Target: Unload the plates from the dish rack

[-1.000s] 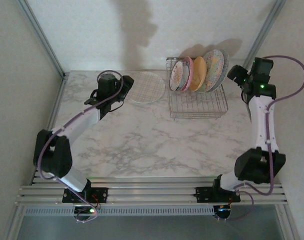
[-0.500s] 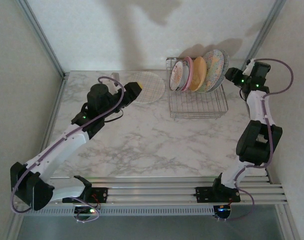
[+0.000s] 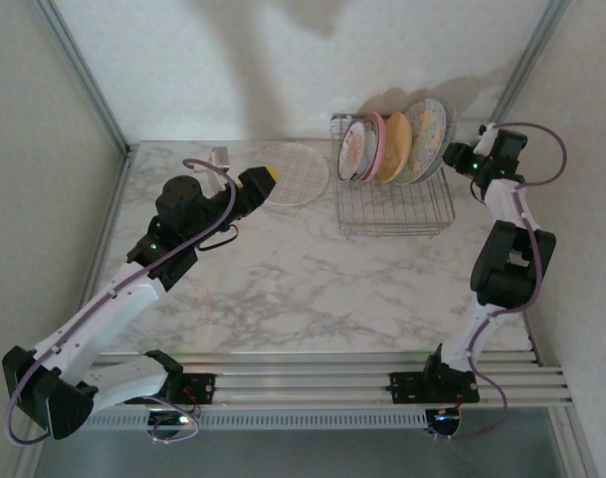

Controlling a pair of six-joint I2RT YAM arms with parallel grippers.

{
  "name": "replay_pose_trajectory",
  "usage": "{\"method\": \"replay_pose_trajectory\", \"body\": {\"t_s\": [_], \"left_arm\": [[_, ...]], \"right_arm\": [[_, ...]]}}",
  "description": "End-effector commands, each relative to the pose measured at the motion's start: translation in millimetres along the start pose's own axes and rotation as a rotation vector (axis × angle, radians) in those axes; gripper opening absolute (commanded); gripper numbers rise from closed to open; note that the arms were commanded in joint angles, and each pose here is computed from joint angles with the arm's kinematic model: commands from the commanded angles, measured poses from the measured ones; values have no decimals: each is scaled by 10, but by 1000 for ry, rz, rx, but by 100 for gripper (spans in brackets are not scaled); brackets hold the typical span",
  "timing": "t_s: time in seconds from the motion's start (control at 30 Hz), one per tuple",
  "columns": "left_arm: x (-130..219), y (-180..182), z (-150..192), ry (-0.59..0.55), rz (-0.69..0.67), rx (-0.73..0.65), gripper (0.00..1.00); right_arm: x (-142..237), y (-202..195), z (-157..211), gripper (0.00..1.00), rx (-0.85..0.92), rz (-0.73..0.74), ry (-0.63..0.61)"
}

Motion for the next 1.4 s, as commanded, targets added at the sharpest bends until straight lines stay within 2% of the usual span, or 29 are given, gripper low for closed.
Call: {"method": "replay_pose_trajectory", "body": {"t_s": [0.0, 0.3, 0.9, 1.2, 1.27, 1.37], "left_arm": [[33, -141, -47, -13, 52, -27, 66], [-51, -134, -42, 4, 61, -23, 66], [-76, -164, -71, -1, 70, -21, 66], [-71, -170, -75, -3, 72, -20, 66], [-71, -159, -68, -2, 68, -18, 66], [-64, -149, -64, -5, 65, -18, 66]], "right_arm": [[-18, 83, -167, 51, 50, -34, -44], [-170, 91, -117, 47, 63, -21, -12], [-334, 195, -74, 26, 69, -28, 14], [-290, 377, -146, 3, 104, -52, 5], [-265, 427, -176, 0, 118, -45, -3], [-222, 474, -217, 0, 127, -14, -17]]}}
Point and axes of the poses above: each hand's point on the last joint's axis, 136 mm out from that joint toward the fingers, its own x axis back along the fingers, its own y axis along the line the jaws close on, z = x × y, the point moved 7 cm from there along x, back along the fingers, and after that the axes turned 6 degrees about -x, right-handed, at the moved point
